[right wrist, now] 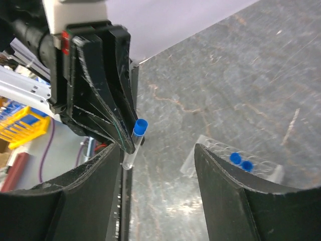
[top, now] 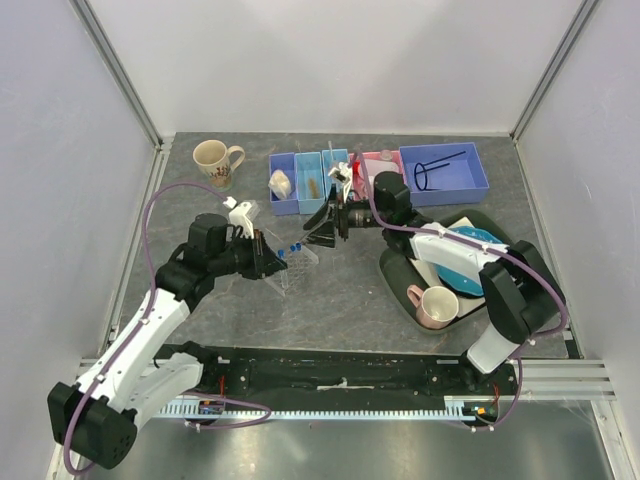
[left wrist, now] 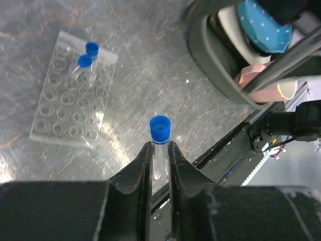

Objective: Organize the chemistry lab equipment

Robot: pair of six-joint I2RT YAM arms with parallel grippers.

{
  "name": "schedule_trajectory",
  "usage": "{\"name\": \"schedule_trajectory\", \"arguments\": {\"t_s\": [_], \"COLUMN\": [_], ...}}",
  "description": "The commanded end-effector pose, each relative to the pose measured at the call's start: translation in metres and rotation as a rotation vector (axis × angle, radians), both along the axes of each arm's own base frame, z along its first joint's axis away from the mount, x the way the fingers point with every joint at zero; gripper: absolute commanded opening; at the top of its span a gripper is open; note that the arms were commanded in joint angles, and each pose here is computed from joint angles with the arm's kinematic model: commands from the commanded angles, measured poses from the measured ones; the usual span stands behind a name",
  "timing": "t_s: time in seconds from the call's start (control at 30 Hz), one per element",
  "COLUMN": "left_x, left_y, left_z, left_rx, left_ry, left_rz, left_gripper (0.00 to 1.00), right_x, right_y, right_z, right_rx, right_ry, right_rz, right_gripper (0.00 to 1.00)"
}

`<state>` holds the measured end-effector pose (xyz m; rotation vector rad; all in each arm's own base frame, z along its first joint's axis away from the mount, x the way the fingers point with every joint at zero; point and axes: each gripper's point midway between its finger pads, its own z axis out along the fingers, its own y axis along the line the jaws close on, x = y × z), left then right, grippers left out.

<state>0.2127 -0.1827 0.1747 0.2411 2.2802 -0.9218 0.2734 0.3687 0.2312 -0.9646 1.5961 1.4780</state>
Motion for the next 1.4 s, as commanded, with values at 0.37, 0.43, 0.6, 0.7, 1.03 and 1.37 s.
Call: {"name": "schedule_trajectory", "arguments": {"t_s": [0.37, 0.43, 0.6, 0.7, 1.03, 1.37], "left_x": [0.009, 0.008, 0.006, 0.004, 0.007, 0.015], "left_y": [-0.013, -0.014, -0.018, -0.021, -0.022, -0.007], "left_z": [0.04, 0.042, 0.045, 0.045, 0.048, 0.054], "left_rx": [-0.051, -0.054, -0.062, -0.064, -0.047, 0.003], "left_ry": [-0.219, -0.22, -0.222, -0.22, -0.228, -0.267], "left_rz": [-0.083, -0.088, -0.108, -0.118, -0.107, -0.013], "left_gripper": [0.06, 0.06, 0.06, 0.05, 0.05, 0.07], "right_x": [-0.02, -0.02, -0.022, -0.024, -0.041, -0.041], "right_y": [0.04, 0.041, 0.045, 0.047, 0.058, 0.061], "right_z": [0.014, 0.012, 0.005, 0.003, -0.005, -0.008], "right_rx": [0.017, 0.012, -0.006, -0.01, -0.043, -0.071], "right_ry": [0.238, 0.243, 0.257, 0.251, 0.239, 0.21], "right_rz": [-0.035, -0.034, -0.025, -0.02, 0.027, 0.04], "right_gripper": [0.64, 0.63, 0.59, 0.57, 0.47, 0.16]}}
